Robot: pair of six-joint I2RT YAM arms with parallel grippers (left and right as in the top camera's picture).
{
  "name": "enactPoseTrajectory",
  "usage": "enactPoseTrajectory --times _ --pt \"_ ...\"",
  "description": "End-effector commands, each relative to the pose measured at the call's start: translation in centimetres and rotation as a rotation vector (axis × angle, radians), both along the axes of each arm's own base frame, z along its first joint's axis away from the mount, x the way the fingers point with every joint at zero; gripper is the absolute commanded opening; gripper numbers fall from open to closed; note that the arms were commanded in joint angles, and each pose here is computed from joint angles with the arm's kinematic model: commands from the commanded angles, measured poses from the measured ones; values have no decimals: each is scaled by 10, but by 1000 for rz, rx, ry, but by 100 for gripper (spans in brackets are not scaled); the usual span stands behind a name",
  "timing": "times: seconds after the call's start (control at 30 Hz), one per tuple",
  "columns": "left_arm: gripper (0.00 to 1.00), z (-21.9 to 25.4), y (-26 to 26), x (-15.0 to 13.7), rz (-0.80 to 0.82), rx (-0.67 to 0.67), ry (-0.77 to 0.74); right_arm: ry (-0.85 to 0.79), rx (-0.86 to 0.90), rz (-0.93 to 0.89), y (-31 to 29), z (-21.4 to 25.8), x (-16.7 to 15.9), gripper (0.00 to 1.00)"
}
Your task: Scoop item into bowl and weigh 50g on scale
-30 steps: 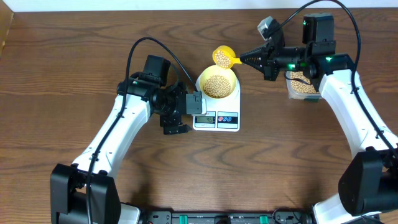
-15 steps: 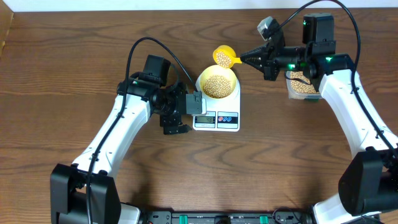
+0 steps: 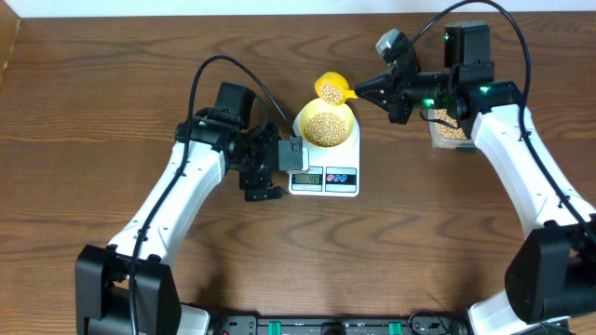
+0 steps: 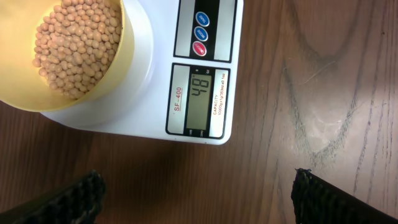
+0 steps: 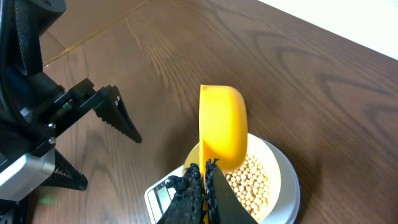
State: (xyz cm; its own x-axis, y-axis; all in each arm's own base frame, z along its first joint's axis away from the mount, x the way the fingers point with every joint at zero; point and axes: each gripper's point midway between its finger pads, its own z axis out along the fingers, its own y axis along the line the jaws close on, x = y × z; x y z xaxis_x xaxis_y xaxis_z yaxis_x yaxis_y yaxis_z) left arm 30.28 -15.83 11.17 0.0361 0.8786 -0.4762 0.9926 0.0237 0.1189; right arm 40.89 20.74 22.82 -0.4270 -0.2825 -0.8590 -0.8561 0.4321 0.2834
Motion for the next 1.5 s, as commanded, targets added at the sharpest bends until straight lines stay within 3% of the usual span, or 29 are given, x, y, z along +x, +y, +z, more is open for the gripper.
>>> enactPoseTrajectory --times 0.0,0.67,1.17,1.47 --pt "97 4 -2 -2 -4 -23 -1 -45 2 15 3 13 -3 1" --pt "98 4 -2 -2 -4 -23 -1 -29 -25 -34 0 9 4 1" --pt "98 4 -2 -2 -4 -23 -1 -58 15 61 8 15 -10 1" --pt "98 4 -2 -2 -4 -23 -1 -44 8 29 6 14 -5 1"
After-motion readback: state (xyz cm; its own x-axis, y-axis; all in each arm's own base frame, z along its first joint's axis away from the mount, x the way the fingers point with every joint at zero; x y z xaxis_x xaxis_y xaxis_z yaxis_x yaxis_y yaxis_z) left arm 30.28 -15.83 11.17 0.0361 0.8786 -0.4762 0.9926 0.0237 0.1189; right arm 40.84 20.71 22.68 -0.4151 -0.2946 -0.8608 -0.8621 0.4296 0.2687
